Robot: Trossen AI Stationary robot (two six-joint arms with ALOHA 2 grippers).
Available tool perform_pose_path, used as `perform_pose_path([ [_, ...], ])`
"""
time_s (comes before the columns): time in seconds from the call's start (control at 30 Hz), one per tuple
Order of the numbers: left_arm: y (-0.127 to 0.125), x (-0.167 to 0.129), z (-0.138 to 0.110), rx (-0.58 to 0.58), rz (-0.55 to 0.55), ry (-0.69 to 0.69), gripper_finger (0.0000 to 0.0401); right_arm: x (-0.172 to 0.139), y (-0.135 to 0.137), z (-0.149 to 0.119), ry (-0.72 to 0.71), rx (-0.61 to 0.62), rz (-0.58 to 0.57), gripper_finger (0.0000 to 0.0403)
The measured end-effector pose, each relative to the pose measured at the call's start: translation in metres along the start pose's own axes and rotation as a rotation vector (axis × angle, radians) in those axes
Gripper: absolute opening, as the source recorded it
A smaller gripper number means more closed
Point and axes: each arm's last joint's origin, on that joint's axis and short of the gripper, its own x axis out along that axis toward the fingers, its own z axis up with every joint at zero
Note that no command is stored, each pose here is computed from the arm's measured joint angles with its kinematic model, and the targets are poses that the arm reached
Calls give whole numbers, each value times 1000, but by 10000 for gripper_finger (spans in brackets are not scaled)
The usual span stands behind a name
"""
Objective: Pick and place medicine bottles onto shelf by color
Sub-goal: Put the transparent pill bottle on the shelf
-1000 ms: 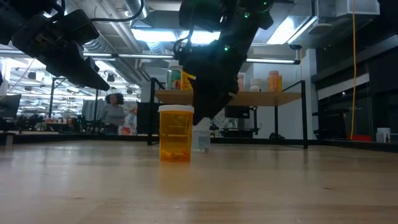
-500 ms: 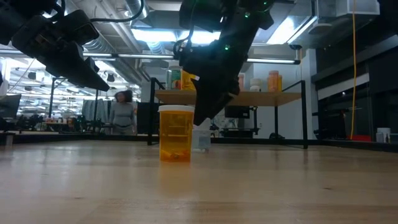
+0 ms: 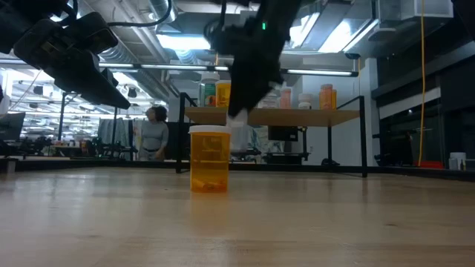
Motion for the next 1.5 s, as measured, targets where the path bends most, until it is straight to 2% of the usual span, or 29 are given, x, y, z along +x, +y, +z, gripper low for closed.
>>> perform_pose_path([
  [0.27, 1, 0, -2, 7, 5, 23, 80, -87, -16, 36, -26, -29, -211, 140],
  [0.4, 0, 0, -2, 7, 5, 23, 80, -131, -33, 48, -73, -30, -307, 139],
  [0.6, 0, 0, -2, 6, 5, 19, 80, -161, -72, 65, -138, 57, -354, 141],
  [0.73, 0, 0, -2, 6, 5, 19, 80, -154, -106, 72, -106, 123, -381, 141],
  [0.87, 0, 0, -2, 5, 5, 19, 80, -131, -137, 74, -17, 196, -290, 141],
  [1.03, 0, 0, -2, 6, 4, 18, 80, -97, -164, 72, 33, 261, -284, 141],
  [1.2, 0, 0, -2, 6, 5, 19, 80, -75, -176, 72, 20, 280, -241, 142],
  [1.4, 0, 0, -2, 5, 5, 19, 80, -67, -178, 73, 4, 260, -249, 144],
  [1.5, 0, 0, -2, 5, 6, 18, 80, -66, -178, 72, 8, 260, -265, 159],
])
